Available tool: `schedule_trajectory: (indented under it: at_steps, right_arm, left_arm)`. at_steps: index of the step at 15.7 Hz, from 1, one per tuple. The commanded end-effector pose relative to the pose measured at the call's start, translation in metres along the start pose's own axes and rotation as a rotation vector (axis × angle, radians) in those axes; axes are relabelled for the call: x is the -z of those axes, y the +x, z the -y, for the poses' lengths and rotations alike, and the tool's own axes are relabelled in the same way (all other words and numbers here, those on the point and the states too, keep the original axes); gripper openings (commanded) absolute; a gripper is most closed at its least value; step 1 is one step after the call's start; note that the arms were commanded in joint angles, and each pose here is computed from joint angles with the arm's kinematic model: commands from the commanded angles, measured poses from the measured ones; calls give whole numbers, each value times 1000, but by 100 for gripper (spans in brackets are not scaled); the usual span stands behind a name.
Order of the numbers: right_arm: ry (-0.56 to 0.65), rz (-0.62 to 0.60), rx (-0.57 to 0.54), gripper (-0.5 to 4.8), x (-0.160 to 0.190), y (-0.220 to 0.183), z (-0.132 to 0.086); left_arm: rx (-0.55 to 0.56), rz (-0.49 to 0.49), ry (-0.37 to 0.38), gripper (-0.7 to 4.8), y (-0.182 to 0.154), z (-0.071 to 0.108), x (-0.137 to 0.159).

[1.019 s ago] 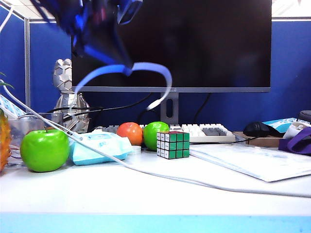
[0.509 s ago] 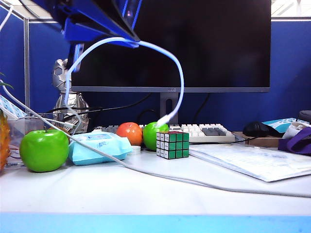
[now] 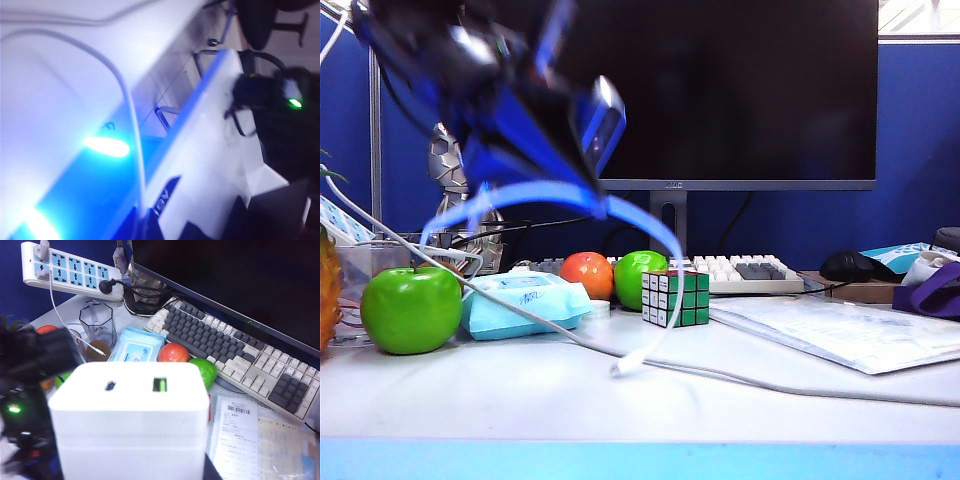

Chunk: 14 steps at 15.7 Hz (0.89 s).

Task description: Pick up the Type-C charging cable and the charging base, insert one end of the Type-C charger into the corresponding slot on the base, and finally place the plugged-in charger back on the table.

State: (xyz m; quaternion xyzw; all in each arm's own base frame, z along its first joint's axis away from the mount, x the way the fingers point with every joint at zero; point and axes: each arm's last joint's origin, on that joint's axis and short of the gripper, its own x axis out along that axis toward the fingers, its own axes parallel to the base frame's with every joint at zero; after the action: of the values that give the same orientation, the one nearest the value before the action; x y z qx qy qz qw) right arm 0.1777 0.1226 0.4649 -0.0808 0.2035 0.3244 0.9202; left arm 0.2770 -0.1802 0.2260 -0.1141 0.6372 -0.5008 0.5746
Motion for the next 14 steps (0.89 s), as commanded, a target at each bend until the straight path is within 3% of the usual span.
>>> schedule_trajectory:
  at_steps: [1, 3, 4, 5, 6, 8, 9, 10, 11, 12, 14]
  right_arm:
    - [-3, 42, 1, -5, -4, -4, 0]
    - [-3, 41, 1, -6, -4, -4, 0]
    - [-3, 42, 1, -5, -4, -4, 0]
    - [-3, 42, 1, -5, -4, -4, 0]
    - [-3, 41, 2, -6, -4, -4, 0]
    - [-3, 42, 1, -5, -4, -4, 0]
    - [-3, 41, 1, -5, -4, -4, 0]
    - [-3, 42, 1, -5, -4, -4, 0]
    - [-3, 41, 1, -5, -4, -4, 0]
    - [-3, 42, 1, -5, -4, -4, 0]
    - [-3, 43, 1, -6, -4, -4, 0]
  left_arm:
    - [-5, 17, 4, 10, 17, -22, -15]
    - [-7, 55, 52, 144, 19, -26, -22]
    - [0, 85, 90, 329, 18, -24, -26]
    - [2, 95, 102, 431, 17, -23, -28]
    - [-67, 124, 156, 479, 10, -16, -37]
    - [-230, 144, 259, 479, 2, -12, -44]
    - [-338, 136, 365, 479, -4, -8, -48]
    - [-530, 55, 626, 479, -14, -3, -53]
    - [-546, 19, 728, 479, -14, -3, -53]
    - [-511, -58, 974, 479, -11, -3, -51]
    - [-496, -84, 1112, 479, -6, -2, -53]
